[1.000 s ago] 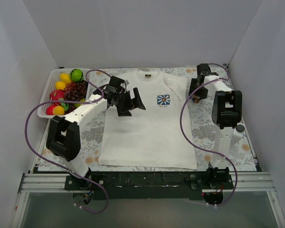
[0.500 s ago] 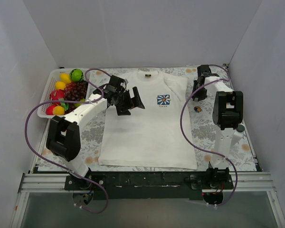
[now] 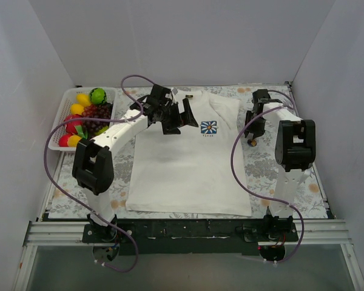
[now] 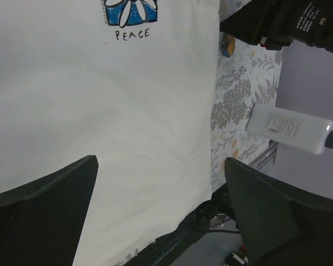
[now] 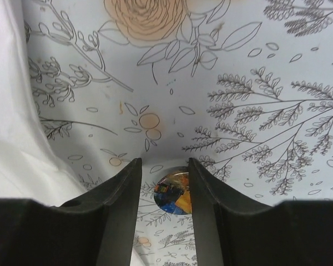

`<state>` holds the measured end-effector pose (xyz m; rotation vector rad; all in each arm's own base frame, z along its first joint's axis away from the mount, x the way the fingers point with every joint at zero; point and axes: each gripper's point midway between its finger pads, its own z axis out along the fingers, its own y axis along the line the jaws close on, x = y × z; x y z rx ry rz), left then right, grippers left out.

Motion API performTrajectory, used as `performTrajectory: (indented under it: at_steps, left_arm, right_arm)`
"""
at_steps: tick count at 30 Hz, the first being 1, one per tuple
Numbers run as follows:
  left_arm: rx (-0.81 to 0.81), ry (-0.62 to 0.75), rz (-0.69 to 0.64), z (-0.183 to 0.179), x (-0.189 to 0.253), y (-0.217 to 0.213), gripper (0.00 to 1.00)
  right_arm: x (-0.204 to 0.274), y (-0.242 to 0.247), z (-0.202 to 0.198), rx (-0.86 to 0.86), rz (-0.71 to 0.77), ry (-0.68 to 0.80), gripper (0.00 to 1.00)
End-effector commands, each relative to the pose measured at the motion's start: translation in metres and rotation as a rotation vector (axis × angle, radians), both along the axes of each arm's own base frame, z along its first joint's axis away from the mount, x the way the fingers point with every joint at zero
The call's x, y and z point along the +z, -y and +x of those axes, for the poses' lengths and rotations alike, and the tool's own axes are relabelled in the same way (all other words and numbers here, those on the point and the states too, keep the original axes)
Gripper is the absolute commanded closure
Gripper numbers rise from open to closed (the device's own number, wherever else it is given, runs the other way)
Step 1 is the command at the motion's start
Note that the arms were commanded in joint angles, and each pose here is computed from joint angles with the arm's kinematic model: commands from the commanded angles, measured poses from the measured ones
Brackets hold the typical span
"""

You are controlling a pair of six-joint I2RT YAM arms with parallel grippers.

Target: Pin the brooch onto the clothing

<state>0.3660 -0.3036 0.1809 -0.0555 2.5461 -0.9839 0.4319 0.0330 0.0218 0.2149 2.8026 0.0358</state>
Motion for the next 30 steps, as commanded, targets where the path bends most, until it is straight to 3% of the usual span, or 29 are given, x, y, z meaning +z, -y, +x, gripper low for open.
performTrajectory:
  at_steps: [1, 13, 19, 26, 30]
  left_arm:
    - [-0.126, 0.015, -0.057, -0.003, 0.005, 0.047, 0.02]
    - [-0.355, -0.051, -0.203, -0.022, -0.008, 0.149, 0.02]
    - [-0.400, -0.079, -0.263, -0.026, -0.009, 0.180, 0.05]
    - [-0.430, -0.108, -0.283, -0.038, -0.024, 0.214, 0.18]
    - [-0.436, -0.115, -0.284, -0.046, -0.034, 0.230, 0.25]
  right_arm:
    - [0.004, -0.003, -0.016, -0.001, 0.054, -0.027, 0.53]
    - [0.009, -0.006, -0.045, -0.010, 0.107, -0.054, 0.53]
    - [0.037, 0.003, -0.035, -0.039, 0.095, 0.043, 0.52]
    - [0.084, 0.016, -0.023, -0.080, 0.111, 0.188, 0.48]
    - [0.081, 0.026, -0.028, -0.102, 0.145, 0.204, 0.49]
